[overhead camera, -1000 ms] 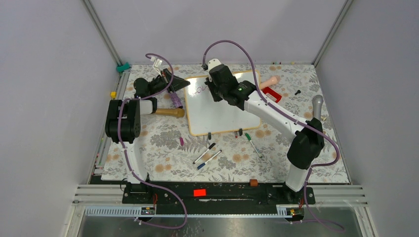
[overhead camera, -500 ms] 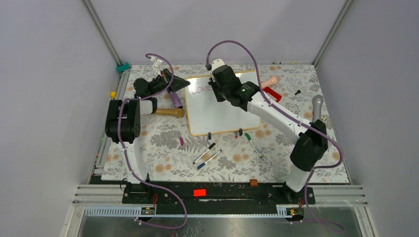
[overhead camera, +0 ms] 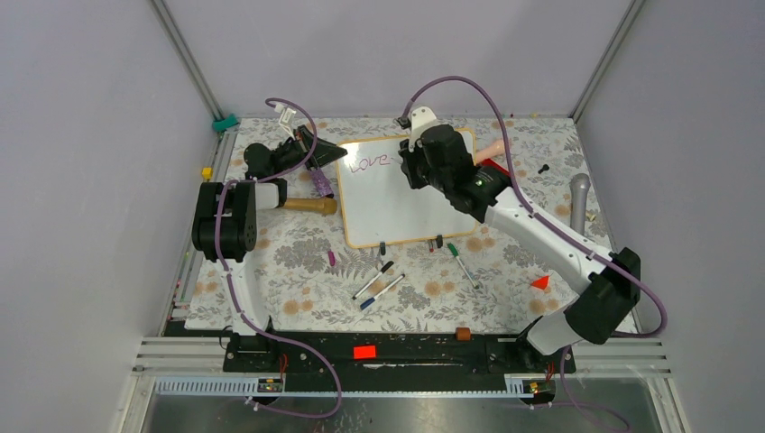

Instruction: Write a sentence on the whiteboard

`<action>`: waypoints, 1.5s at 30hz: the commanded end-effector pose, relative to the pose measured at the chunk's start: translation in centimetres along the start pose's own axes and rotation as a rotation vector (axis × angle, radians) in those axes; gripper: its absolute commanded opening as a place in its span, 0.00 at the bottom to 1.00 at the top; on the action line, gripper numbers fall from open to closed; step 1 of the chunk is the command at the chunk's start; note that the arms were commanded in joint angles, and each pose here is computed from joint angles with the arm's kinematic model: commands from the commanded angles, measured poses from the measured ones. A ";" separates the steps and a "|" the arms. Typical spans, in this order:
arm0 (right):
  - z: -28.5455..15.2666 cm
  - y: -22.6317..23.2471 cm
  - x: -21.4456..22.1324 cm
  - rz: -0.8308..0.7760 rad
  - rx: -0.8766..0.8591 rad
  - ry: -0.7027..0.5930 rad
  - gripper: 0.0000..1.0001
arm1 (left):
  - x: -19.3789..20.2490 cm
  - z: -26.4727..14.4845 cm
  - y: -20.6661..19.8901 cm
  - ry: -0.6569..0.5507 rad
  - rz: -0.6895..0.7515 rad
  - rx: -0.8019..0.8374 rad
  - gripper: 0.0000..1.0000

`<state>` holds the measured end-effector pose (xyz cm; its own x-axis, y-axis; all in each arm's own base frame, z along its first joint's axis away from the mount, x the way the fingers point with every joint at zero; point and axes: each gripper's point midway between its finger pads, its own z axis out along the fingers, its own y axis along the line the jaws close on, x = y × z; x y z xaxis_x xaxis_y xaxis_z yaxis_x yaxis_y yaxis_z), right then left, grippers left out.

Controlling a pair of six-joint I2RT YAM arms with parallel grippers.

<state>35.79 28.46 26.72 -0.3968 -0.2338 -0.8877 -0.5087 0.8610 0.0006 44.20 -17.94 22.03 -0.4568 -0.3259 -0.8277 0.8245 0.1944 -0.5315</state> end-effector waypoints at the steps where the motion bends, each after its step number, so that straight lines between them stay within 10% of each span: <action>1: -1.2 -0.5 -2.2 0.016 -0.005 -0.121 0.00 | 1.3 0.4 -2.4 0.078 0.152 0.100 0.02; 45: -3.7 -2.6 -2.5 -0.052 0.048 -0.240 0.00 | 4.7 -0.2 0.3 0.048 0.145 0.020 0.00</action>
<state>34.94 26.12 27.79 -0.2380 -0.2055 -0.9493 -0.5184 0.8534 -0.0548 44.05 -17.61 21.69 -0.3912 -0.3696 -0.8428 0.8277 0.2591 -0.4978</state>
